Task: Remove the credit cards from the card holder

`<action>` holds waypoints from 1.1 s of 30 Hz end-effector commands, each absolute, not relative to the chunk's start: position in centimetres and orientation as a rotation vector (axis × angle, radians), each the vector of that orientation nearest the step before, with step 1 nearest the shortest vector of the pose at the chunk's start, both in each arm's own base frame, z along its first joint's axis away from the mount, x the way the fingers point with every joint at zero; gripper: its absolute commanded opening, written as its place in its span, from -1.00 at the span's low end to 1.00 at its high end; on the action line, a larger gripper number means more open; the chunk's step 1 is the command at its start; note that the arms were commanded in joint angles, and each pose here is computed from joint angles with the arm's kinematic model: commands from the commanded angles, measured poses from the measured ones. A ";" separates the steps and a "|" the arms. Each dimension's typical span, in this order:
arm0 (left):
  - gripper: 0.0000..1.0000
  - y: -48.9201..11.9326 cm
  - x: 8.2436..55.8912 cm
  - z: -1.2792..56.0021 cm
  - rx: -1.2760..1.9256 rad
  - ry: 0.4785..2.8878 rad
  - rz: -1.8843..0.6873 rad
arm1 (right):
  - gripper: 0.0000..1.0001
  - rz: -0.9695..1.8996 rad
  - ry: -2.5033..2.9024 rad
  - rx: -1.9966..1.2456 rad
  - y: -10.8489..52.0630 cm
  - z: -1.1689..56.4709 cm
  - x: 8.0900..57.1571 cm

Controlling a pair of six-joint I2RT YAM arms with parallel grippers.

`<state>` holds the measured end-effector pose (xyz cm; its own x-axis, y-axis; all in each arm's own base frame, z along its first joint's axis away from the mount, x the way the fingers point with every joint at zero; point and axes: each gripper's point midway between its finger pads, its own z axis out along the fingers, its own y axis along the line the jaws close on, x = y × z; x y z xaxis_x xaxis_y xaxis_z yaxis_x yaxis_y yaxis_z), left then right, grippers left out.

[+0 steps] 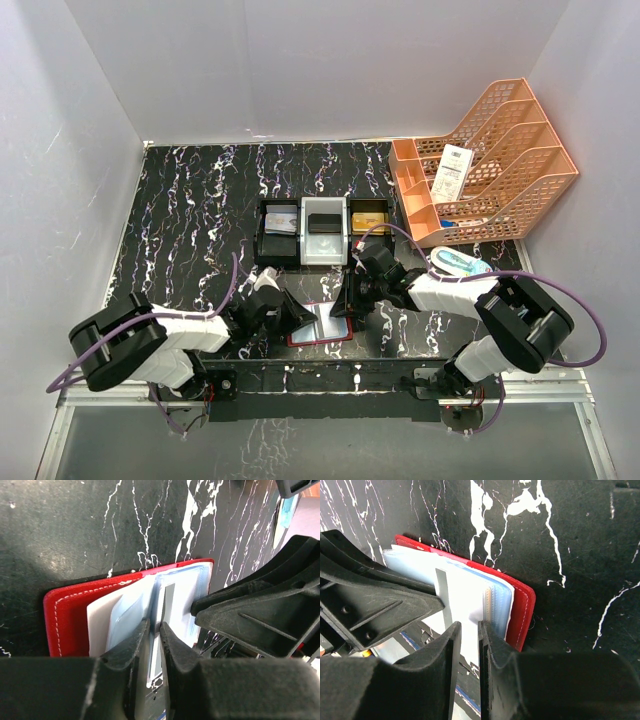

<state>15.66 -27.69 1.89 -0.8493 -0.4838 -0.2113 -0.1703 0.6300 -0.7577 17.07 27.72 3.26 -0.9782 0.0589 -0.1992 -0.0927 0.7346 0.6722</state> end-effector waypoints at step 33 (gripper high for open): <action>-0.92 -28.8 16.3 0.7 -0.595 2.411 -1.170 | -0.61 0.915 2.871 -0.017 25.4 -0.5 14.9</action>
